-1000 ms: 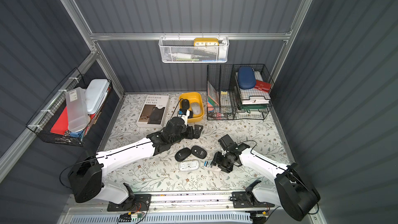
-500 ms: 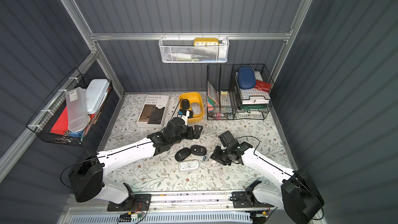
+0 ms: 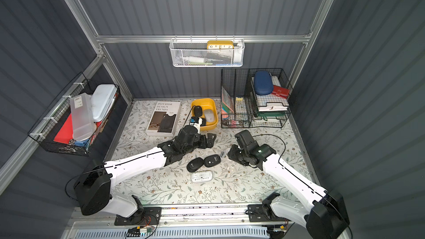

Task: Put the mouse in the storage box
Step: Pick up the mouse from the center of the board.

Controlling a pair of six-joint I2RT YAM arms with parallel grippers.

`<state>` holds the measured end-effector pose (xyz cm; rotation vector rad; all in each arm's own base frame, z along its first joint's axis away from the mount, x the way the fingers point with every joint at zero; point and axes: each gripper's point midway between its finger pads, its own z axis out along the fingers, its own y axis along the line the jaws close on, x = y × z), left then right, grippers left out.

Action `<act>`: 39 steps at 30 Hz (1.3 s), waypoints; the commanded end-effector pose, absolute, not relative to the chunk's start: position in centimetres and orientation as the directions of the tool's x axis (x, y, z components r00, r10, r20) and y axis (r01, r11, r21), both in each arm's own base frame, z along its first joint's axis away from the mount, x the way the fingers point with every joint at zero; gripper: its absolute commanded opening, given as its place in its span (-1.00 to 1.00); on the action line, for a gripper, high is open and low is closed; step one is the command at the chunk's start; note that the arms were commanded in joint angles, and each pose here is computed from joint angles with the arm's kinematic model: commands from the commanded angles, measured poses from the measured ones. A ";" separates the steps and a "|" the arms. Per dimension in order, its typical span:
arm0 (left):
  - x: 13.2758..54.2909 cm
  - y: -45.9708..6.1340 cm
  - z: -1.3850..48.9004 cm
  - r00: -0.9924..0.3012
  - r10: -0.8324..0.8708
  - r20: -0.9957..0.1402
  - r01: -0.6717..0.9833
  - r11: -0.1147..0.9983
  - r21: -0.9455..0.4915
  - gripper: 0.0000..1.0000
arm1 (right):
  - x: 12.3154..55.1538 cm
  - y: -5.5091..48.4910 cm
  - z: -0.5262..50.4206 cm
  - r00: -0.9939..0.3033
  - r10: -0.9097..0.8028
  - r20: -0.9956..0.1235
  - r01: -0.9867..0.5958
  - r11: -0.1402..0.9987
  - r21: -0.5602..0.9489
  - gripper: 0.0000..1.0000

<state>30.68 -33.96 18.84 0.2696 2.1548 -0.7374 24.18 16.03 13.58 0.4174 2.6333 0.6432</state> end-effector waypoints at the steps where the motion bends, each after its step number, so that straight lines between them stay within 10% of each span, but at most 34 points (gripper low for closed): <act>1: 30.2 -34.1 22.0 -0.616 -0.143 -0.775 0.452 0.742 -0.496 0.99 | 25.6 15.1 15.5 -0.821 0.417 -0.390 0.179 0.836 0.518 -0.76; 16: 30.1 -33.0 29.9 -0.591 -0.314 -0.743 0.657 0.347 -0.669 0.99 | 34.4 18.3 22.6 -0.589 0.680 -0.437 0.061 0.577 0.815 -0.75; 39: 34.4 -33.2 29.7 -0.616 -0.432 -0.659 0.561 0.347 -0.752 0.92 | 35.5 22.9 28.4 -0.600 0.695 -0.397 -0.186 0.361 0.914 -0.78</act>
